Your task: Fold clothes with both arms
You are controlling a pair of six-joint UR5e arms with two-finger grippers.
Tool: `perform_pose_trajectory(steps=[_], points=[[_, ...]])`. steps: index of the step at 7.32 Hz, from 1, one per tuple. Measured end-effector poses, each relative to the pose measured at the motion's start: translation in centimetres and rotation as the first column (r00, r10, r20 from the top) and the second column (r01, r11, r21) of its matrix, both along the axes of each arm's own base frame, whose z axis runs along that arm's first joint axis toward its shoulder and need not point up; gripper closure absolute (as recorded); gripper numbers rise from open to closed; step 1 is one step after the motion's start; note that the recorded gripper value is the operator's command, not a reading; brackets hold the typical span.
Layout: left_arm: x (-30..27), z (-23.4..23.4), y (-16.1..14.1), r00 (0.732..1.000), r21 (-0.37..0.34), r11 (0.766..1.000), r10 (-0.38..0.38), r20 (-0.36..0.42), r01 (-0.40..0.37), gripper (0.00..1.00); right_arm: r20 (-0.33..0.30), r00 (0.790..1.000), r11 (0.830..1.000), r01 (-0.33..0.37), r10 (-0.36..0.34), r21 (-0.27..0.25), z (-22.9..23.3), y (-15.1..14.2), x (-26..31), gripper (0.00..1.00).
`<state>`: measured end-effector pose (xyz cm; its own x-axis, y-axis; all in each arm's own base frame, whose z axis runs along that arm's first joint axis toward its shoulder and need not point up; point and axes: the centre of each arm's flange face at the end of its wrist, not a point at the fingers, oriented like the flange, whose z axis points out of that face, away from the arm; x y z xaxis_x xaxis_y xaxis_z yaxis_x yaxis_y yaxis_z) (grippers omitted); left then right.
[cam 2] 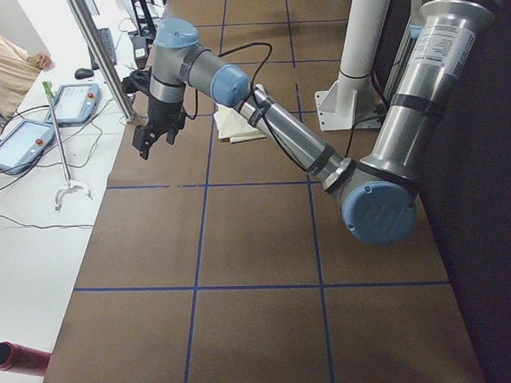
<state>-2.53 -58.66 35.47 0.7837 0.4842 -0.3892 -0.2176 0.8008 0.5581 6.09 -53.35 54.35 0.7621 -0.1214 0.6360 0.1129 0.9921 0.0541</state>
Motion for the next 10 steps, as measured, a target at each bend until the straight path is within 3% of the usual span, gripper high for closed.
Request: perform_pose_trajectory(steps=[2,4,6,7,10], points=[[-2.1,8.4,1.6,0.999,-0.148,0.989,0.0,-0.039,-0.005,0.01,0.002,0.999,0.989,-0.041,0.042,-0.141,6.6,4.9,2.0,0.0],[-3.3,14.2,3.7,0.998,-0.232,0.973,-0.01,-0.069,-0.007,0.01,0.013,0.997,0.979,-0.071,0.075,-0.19,9.9,8.3,3.2,0.0],[-3.1,17.4,6.0,0.988,-0.264,0.964,0.0,-0.156,-0.041,0.01,0.023,0.995,0.99,-0.091,0.094,-0.106,11.4,10.6,3.8,0.0],[-2.9,18.0,6.4,0.984,-0.273,0.961,0.0,-0.176,-0.049,0.01,0.023,0.995,0.993,-0.097,0.099,-0.063,10.6,10.4,3.9,0.0],[-2.8,19.3,6.6,0.982,-0.302,0.952,-0.006,-0.186,-0.051,0.01,0.025,0.994,0.994,-0.105,0.105,-0.019,9.0,9.0,4.0,0.0]])
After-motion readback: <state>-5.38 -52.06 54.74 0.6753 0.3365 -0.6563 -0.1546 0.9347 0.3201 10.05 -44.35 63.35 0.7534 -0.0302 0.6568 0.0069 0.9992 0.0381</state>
